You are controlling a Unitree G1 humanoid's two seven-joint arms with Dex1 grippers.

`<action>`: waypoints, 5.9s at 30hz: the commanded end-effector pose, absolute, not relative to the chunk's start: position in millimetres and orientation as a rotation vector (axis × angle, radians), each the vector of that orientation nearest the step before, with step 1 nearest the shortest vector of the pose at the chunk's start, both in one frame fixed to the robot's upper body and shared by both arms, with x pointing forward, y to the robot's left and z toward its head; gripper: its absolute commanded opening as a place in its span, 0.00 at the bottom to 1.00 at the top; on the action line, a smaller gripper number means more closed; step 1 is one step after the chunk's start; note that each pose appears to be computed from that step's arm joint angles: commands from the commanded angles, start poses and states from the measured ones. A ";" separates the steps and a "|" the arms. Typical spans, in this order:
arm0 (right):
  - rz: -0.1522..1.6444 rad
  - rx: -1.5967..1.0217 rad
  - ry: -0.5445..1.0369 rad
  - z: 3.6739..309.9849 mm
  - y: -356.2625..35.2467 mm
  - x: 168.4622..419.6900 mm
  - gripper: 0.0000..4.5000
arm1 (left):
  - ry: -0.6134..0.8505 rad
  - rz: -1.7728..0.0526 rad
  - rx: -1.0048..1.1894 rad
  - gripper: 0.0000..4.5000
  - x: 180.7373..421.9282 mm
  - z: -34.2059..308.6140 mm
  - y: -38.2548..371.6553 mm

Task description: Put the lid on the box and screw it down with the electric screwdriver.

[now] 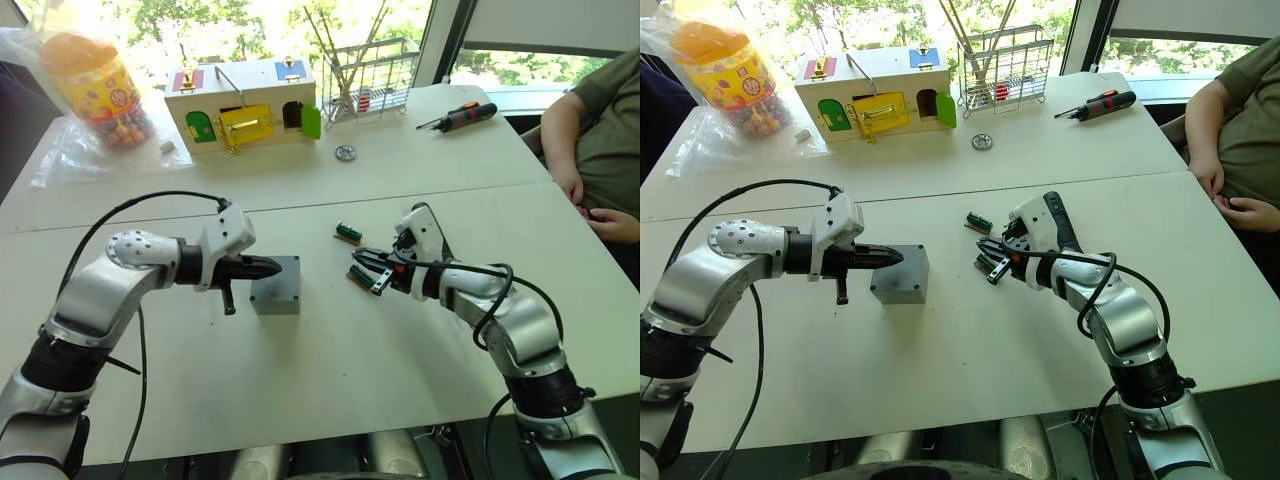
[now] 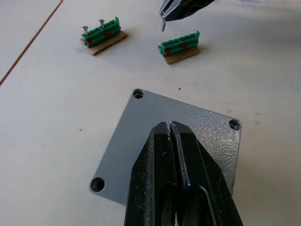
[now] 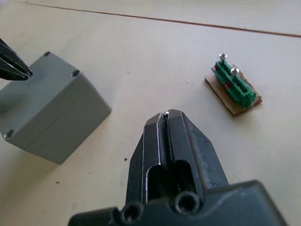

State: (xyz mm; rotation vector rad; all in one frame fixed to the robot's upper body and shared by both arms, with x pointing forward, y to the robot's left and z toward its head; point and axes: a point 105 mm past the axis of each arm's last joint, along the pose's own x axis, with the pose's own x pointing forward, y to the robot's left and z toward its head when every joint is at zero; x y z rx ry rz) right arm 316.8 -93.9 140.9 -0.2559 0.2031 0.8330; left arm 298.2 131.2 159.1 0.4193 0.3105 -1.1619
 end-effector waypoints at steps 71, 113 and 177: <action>0.596 -0.260 0.792 210.3 -222.1 317.8 0.96 | 0.115 -1.435 0.565 0.00 274.1 186.6 73.5; 0.596 -0.411 1.338 111.4 -234.1 345.2 0.38 | 0.109 -1.265 0.500 0.00 269.6 168.5 76.1; 0.991 0.130 -0.206 204.5 -10.9 318.9 0.38 | 0.339 -1.103 0.438 0.00 292.5 136.7 142.6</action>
